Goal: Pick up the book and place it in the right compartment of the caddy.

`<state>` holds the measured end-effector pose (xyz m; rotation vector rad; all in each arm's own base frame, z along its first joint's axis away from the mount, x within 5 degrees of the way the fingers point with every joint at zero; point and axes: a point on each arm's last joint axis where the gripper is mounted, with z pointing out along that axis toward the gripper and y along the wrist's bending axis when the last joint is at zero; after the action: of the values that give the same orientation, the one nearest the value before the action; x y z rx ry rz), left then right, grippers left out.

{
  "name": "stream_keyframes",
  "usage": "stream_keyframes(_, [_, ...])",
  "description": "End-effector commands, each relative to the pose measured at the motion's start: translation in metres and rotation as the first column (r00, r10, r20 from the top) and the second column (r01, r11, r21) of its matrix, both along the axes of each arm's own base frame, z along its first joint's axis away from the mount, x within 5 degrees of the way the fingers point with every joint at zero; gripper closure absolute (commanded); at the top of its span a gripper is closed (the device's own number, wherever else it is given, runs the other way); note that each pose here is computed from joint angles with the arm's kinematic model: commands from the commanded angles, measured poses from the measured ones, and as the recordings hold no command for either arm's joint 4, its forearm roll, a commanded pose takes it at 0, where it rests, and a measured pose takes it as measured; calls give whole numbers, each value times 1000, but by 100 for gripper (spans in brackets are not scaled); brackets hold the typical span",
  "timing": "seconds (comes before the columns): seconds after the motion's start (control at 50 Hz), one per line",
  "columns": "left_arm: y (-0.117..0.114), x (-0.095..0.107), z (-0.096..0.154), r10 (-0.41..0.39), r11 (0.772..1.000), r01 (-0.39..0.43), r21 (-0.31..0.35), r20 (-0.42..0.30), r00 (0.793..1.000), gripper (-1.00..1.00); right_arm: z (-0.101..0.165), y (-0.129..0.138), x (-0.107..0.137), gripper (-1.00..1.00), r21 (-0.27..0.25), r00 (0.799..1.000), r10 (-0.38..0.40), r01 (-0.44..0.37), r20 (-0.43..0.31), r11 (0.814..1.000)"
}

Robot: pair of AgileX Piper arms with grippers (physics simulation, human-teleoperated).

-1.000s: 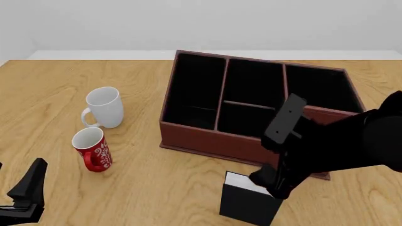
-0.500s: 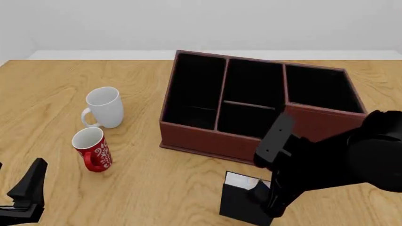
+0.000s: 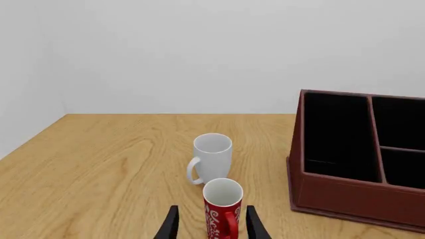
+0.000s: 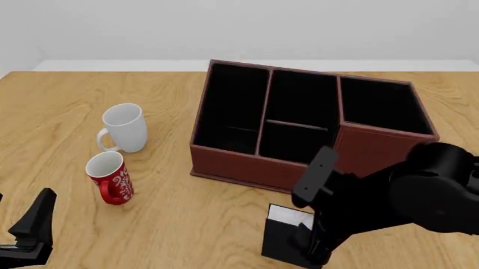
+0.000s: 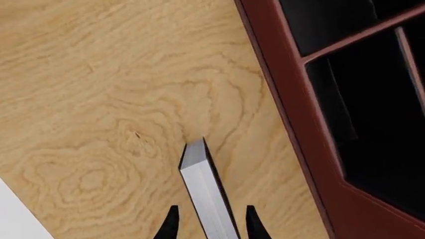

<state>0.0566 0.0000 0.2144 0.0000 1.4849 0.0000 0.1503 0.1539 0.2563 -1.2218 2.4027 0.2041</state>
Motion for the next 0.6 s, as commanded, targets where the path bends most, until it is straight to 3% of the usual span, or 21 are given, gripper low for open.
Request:
stream_keyframes(0.02, [0,0,0,0,1000,0,0,0,1000,-100,-11,4,2,-100,-11,1000,-2,1,-16,1000])
stream_keyframes(0.42, [0,0,0,0,1000,0,0,0,1000,-100,-34,8,1,-100,-32,999,-6,5,-48,999])
stream_keyframes(0.44, [0,0,0,0,1000,0,0,0,1000,-100,-32,8,4,100,-32,999,-7,6,-42,999])
stream_keyframes(0.6, [0,0,0,0,1000,0,0,0,1000,-100,-17,10,4,100,-16,1000,10,-10,-20,1000])
